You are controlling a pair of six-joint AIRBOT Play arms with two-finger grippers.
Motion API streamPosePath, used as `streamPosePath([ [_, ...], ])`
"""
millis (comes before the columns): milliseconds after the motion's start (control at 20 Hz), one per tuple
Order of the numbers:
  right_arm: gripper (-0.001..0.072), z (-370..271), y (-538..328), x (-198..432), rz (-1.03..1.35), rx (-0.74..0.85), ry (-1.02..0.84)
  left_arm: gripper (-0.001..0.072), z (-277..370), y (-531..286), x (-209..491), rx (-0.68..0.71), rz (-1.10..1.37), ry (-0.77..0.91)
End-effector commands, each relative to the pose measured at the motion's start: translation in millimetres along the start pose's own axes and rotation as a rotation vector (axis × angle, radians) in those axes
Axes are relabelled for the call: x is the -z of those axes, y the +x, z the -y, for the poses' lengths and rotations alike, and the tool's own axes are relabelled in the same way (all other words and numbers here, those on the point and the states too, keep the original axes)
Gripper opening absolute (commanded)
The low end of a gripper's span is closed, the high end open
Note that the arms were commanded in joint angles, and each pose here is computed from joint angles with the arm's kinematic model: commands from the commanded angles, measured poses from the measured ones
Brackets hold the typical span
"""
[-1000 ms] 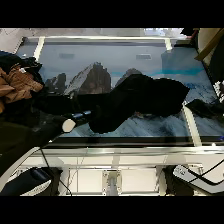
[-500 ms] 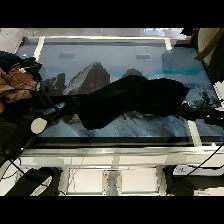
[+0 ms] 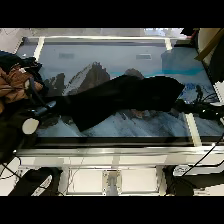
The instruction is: Fold the clothes and pants, and hang the long-sleeved shirts on hangers.
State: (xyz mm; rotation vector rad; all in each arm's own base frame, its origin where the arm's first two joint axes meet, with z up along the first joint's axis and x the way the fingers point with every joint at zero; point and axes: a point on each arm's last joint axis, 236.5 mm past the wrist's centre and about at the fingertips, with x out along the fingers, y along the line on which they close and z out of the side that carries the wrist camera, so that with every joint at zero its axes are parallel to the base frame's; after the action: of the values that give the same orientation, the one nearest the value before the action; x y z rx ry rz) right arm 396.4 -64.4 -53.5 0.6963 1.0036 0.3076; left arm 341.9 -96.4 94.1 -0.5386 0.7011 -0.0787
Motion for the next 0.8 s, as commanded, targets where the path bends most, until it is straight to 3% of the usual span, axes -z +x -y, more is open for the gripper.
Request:
streamPosePath([
  [0, 0.0023, -39, -61, -19, -0.024, -0.072, -0.036, 0.0006, -40, -44, -37, -0.179, 0.056, 0.065],
  [200, 0.0022, -51, -169, -52, 0.071, 0.158, -0.133, 0.0006, -78, -146, -130, -0.431, 0.331, 0.146],
  [350, 0.0022, -73, -202, -58, 0.095, 0.252, -0.207, 0.0006, -56, -170, -180, -0.436, 0.436, 0.274],
  [500, 0.0022, -75, -183, -35, -0.025, 0.232, -0.192, 0.0006, -59, -120, -203, -0.475, 0.344, 0.363],
  [750, 0.0022, 2, -168, 21, -0.232, 0.431, -0.013, 0.0006, -70, 13, -238, -0.463, 0.255, 0.454],
])
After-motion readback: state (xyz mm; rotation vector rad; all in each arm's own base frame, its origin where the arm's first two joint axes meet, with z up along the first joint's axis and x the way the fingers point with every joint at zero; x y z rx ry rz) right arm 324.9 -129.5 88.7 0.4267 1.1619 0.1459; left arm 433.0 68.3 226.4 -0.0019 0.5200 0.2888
